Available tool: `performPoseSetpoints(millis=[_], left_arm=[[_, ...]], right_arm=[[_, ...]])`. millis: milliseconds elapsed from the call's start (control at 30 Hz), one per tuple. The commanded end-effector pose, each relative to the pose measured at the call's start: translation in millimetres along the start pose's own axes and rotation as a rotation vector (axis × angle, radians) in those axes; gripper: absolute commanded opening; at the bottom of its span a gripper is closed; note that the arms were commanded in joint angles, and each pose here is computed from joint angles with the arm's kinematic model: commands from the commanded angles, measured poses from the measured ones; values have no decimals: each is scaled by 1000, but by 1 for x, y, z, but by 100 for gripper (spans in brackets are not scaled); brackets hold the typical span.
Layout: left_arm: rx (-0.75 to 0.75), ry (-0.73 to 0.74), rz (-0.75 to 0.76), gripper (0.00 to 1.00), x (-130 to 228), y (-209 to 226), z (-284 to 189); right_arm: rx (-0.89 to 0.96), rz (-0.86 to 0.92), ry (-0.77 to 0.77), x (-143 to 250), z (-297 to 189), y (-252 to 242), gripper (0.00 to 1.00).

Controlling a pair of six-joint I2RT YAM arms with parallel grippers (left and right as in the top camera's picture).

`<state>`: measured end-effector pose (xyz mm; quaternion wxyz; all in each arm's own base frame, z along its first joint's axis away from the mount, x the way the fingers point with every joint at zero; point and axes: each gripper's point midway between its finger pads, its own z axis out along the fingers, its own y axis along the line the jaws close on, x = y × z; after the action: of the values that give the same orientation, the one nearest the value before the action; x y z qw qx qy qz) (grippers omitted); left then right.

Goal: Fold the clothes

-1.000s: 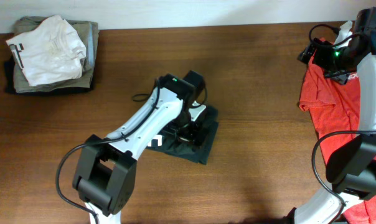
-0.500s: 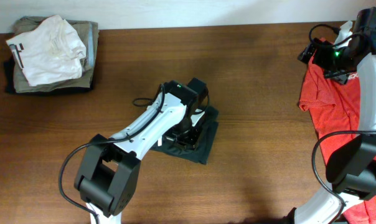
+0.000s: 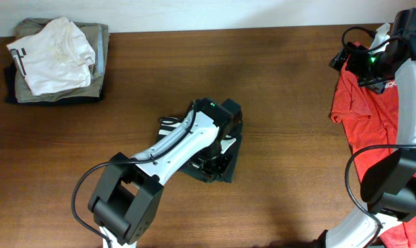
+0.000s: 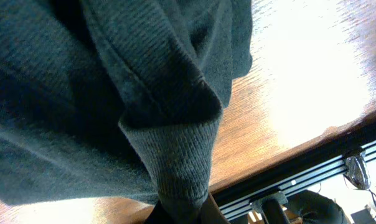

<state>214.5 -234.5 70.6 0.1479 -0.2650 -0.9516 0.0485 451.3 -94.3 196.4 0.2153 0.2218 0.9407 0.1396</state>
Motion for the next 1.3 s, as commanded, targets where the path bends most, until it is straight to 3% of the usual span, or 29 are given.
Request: performPoseSetpoints(millis=[0, 67, 133, 200, 233, 367, 533, 567, 667, 733, 800, 933, 1100, 1200, 1267], left_arm=[[21, 66, 1, 5, 14, -5, 13], [12, 125, -12, 13, 29, -2, 17], [25, 148, 25, 38, 34, -4, 16], [104, 169, 85, 74, 40, -17, 15], [113, 172, 101, 78, 41, -18, 14], [124, 122, 130, 78, 30, -19, -8], [113, -162, 176, 78, -21, -9, -86], [75, -224, 150, 78, -34, 4, -96], [23, -330, -36, 33, -64, 43, -99], [31, -314, -94, 17, -71, 55, -74], [59, -282, -114, 14, -70, 53, -52], [275, -155, -90, 7, -53, 12, -4], [292, -16, 1, 8, -24, -33, 37], [283, -16, 65, 7, -24, -52, 47], [286, -39, 81, 0, -30, -55, 41]], right_arm=[[6, -4, -18, -3, -6, 0, 99], [6, -4, -18, -3, -5, 0, 99], [6, -4, -18, -3, -6, 0, 99], [6, -4, -18, -4, -6, 0, 99], [6, -5, -17, -3, -5, 0, 99], [6, -5, -18, -3, -5, 1, 99], [6, -5, -17, -3, -5, 0, 99], [6, -5, -18, -3, -5, 1, 99], [6, -5, -18, -3, -5, 1, 99], [6, -5, -18, -3, -5, 1, 99], [6, -5, -18, -3, -5, 1, 99], [6, -5, -18, -3, -5, 1, 99], [6, -5, -17, -3, -5, 0, 99], [6, -5, -18, -3, -5, 1, 99], [6, -5, -18, -3, -5, 1, 99]])
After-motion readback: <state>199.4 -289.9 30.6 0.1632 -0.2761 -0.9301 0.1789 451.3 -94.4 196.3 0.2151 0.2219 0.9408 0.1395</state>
